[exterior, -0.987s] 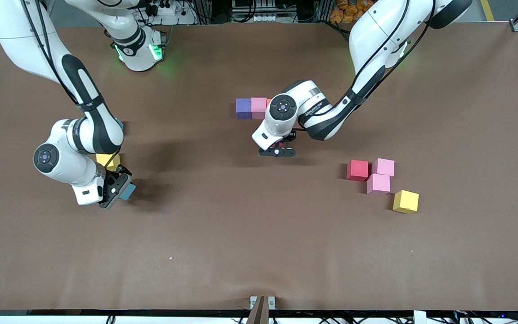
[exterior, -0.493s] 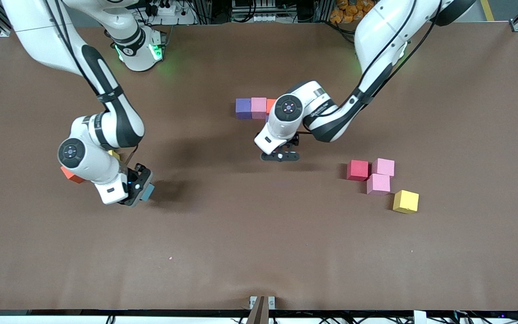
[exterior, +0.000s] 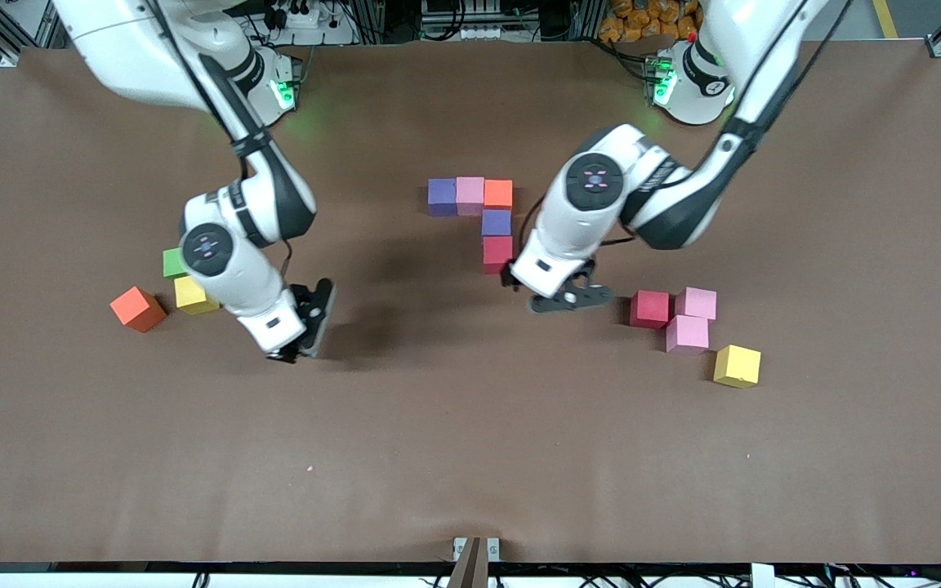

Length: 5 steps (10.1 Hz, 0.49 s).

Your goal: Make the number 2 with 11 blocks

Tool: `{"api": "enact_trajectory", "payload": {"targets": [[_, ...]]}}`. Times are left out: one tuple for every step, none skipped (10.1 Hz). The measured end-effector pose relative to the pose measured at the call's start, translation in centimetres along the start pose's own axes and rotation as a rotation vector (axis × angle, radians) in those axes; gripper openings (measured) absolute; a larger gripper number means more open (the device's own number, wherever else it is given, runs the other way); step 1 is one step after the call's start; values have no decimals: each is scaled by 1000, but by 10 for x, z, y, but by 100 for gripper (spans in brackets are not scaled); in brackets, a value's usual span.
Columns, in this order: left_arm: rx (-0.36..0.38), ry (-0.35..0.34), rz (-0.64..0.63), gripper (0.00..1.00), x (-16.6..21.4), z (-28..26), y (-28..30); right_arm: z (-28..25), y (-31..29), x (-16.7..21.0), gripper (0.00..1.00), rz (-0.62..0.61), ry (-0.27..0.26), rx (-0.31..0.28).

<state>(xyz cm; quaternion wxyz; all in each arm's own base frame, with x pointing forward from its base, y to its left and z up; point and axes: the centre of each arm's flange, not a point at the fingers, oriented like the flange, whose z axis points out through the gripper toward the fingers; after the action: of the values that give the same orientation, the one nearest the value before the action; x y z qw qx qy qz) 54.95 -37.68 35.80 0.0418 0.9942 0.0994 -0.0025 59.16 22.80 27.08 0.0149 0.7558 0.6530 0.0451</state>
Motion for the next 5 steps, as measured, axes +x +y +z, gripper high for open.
{"api": "enact_trajectory", "payload": {"targets": [[-2, 9, -40, 100, 19, -5, -19, 2, -9, 11, 60, -28, -3, 6], [-2, 13, -76, 100, 36, -7, -37, 5, -22, 29, 60, -62, -1, 13], [0, 18, -104, 100, 49, -8, -51, 6, -40, 52, 60, -88, 1, 20], [3, 22, -129, 100, 62, -8, -66, 10, -59, 75, 60, -105, 1, 29], [19, 40, -131, 100, 77, -8, -83, 15, -76, 94, 60, -122, 1, 41]]}}
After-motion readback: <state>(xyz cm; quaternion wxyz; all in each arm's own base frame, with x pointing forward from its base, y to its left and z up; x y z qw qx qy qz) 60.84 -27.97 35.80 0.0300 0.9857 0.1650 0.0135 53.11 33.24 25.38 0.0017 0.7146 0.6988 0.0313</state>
